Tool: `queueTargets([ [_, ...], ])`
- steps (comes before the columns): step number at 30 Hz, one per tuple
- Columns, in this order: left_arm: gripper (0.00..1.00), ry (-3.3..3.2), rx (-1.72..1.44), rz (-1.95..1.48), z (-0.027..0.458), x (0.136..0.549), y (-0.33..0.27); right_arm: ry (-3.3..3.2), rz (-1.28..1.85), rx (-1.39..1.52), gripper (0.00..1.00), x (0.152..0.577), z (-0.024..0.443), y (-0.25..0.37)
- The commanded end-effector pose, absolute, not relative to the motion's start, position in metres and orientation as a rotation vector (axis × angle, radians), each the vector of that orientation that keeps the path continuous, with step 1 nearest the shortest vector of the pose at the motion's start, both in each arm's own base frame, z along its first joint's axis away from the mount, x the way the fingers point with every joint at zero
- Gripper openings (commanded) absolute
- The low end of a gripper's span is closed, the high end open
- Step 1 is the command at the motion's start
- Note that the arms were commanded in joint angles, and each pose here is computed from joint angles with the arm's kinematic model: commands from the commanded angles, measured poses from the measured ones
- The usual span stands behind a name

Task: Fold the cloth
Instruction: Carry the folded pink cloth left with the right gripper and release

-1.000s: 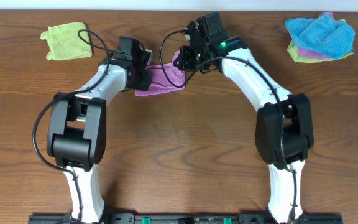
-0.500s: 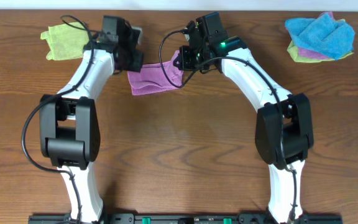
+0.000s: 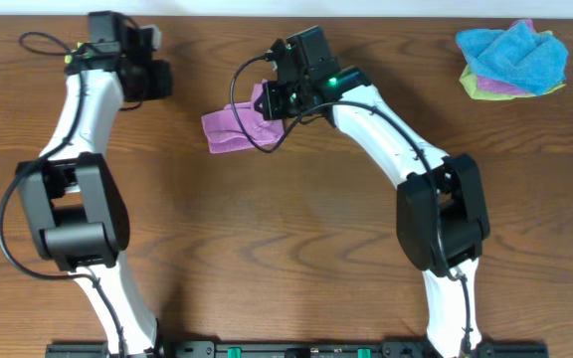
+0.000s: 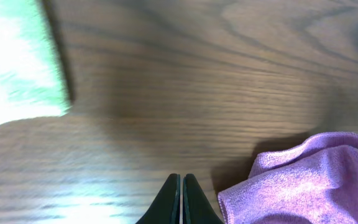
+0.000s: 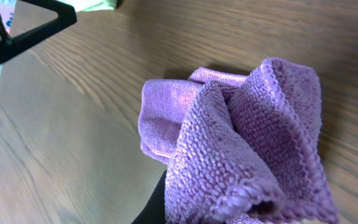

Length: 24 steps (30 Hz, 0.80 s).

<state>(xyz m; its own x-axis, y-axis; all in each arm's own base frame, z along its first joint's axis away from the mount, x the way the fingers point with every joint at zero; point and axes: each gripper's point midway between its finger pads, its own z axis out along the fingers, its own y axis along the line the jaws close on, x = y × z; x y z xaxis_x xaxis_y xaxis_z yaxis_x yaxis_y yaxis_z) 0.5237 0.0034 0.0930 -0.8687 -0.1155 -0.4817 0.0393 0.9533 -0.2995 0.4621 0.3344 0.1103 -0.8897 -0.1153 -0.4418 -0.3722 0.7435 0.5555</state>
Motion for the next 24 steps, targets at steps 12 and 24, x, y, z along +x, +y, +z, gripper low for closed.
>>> queueTargets([
  [12,0.06,2.608,-0.035,-0.491,0.094,0.517,0.004,2.470,0.878,-0.520,0.02,0.461,0.107,0.367],
  [24,0.06,2.609,-0.014,-0.483,0.093,0.516,0.006,2.450,0.929,-0.626,0.01,0.449,0.080,0.396],
])
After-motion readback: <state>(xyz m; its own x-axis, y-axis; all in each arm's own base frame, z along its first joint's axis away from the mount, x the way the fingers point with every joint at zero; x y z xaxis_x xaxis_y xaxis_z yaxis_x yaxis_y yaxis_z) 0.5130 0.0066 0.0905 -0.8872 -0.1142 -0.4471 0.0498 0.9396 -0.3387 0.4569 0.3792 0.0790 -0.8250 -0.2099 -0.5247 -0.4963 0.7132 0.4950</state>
